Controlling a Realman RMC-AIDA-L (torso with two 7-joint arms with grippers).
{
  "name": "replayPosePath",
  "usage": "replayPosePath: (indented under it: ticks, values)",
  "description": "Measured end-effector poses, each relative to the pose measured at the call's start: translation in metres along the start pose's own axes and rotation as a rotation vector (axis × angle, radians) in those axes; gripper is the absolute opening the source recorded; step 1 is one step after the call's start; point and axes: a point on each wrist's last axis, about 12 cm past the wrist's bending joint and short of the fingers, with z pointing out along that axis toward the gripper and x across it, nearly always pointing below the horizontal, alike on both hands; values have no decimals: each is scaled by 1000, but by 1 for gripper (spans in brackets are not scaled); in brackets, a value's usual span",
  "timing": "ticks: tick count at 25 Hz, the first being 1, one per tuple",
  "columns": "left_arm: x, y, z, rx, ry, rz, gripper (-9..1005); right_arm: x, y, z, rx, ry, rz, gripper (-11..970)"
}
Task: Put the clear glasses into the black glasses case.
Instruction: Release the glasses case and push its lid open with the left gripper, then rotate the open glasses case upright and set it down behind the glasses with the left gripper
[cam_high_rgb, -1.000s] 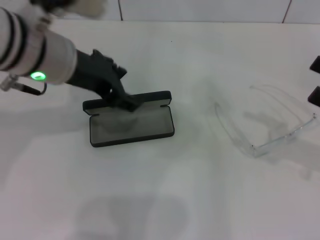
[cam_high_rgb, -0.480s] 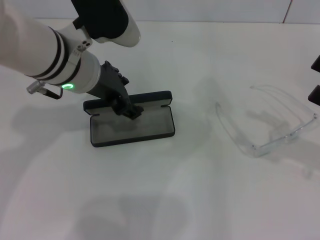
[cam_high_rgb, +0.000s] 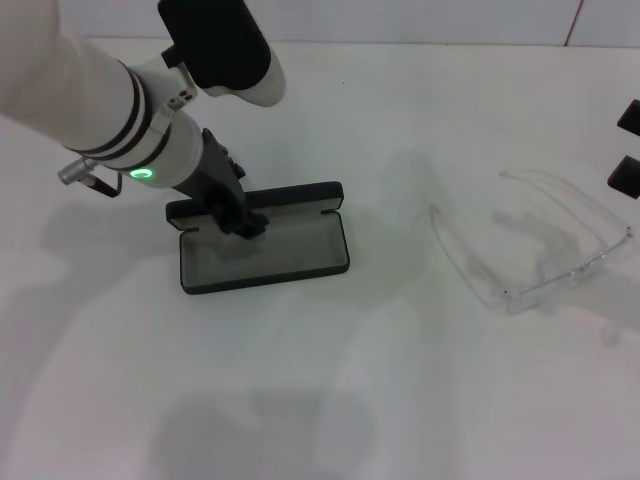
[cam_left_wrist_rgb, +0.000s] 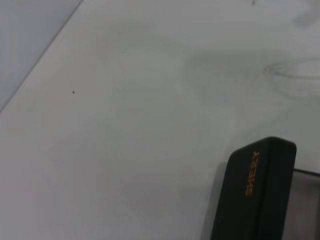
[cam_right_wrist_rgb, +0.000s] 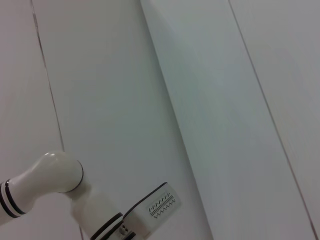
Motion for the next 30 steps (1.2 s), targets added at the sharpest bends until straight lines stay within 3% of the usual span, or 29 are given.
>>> replayPosePath:
  ticks: [6,12,16,21,23,30]
  values:
    - [-3,-5,2,6,18,27,697,-1,-1,-2,21,-17,-5,874]
    - [-5,-10,3,10,31,58,435,0,1,-12,78,-76,-13,873]
    - [-8,-13,-2,12,28,71,286,-1,4,-27,162,-193,-25,874]
    - [-13,-18,-10,3,8,99,197,-3,15,-56,295,-364,-79,873]
    - [-16,-23,-15,-6,-12,123,197,-2,26,-71,362,-470,-124,873]
    - [-38,-59,-23,-2,-71,269,199,-2,40,-87,425,-579,-175,874]
